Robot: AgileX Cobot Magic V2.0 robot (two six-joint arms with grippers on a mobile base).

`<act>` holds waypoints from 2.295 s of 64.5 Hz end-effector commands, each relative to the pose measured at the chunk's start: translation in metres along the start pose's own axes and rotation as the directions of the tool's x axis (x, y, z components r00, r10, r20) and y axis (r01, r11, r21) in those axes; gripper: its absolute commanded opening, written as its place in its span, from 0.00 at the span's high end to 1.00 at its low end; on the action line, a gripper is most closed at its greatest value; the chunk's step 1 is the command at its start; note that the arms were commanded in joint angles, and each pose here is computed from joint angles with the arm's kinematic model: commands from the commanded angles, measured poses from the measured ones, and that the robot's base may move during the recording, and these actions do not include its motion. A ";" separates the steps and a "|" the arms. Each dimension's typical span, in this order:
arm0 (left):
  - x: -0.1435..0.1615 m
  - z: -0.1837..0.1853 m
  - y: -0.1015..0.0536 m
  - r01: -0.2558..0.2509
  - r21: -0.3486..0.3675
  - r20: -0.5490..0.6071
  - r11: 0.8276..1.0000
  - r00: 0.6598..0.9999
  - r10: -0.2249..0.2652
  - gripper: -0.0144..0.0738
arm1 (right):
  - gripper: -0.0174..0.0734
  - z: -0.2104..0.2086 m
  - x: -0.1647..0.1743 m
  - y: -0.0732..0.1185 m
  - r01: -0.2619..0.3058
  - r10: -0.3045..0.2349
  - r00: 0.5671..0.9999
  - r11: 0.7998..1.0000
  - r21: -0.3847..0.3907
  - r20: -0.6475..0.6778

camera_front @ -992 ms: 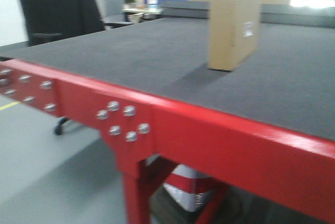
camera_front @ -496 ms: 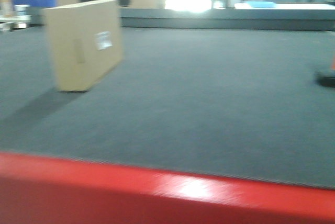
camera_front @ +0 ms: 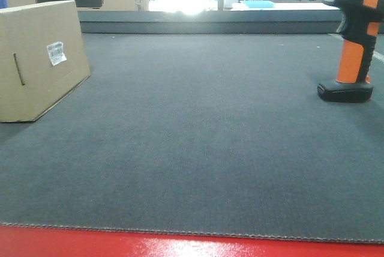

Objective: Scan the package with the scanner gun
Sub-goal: 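Lower the left gripper over the cardboard box and close on it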

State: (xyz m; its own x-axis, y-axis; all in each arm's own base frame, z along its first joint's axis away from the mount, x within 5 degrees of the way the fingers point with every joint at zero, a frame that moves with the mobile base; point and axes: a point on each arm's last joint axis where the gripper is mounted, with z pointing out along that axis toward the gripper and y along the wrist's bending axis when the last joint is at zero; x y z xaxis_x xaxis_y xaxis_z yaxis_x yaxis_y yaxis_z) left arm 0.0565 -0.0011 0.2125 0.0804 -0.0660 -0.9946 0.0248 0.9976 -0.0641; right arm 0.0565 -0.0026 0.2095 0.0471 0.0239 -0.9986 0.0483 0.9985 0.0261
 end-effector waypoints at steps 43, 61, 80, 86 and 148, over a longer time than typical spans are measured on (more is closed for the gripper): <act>-0.002 0.000 0.000 0.004 0.000 0.024 1.000 1.000 -0.004 0.96 | 0.99 0.000 -0.002 0.000 -0.001 0.001 1.000 1.000 0.003 0.020; -0.002 0.000 0.000 0.004 0.000 0.024 1.000 1.000 -0.004 0.96 | 0.99 0.000 -0.002 0.000 -0.001 0.001 1.000 1.000 0.003 0.020; -0.002 0.000 0.000 0.004 0.000 0.024 1.000 1.000 -0.004 0.96 | 0.99 0.000 -0.002 0.000 -0.001 0.001 1.000 1.000 0.003 0.020; -0.002 0.000 0.000 0.004 0.000 0.024 1.000 1.000 -0.004 0.96 | 0.99 0.000 -0.002 0.000 -0.001 0.001 1.000 1.000 0.003 0.020; -0.128 0.043 -0.008 -0.062 -0.007 -0.221 0.998 0.973 0.059 0.96 | 0.99 0.000 -0.002 0.000 -0.001 0.001 1.000 1.000 0.003 0.020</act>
State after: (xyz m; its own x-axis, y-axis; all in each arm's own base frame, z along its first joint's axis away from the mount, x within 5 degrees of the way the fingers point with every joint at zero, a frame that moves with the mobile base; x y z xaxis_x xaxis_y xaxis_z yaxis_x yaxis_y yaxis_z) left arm 0.0721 -0.0008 0.3337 -0.0933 -0.0002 -0.9956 0.0125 0.9999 -0.0013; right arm 0.0565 -0.0026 0.2095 0.0471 0.0239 -0.9986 0.0483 0.9985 0.0261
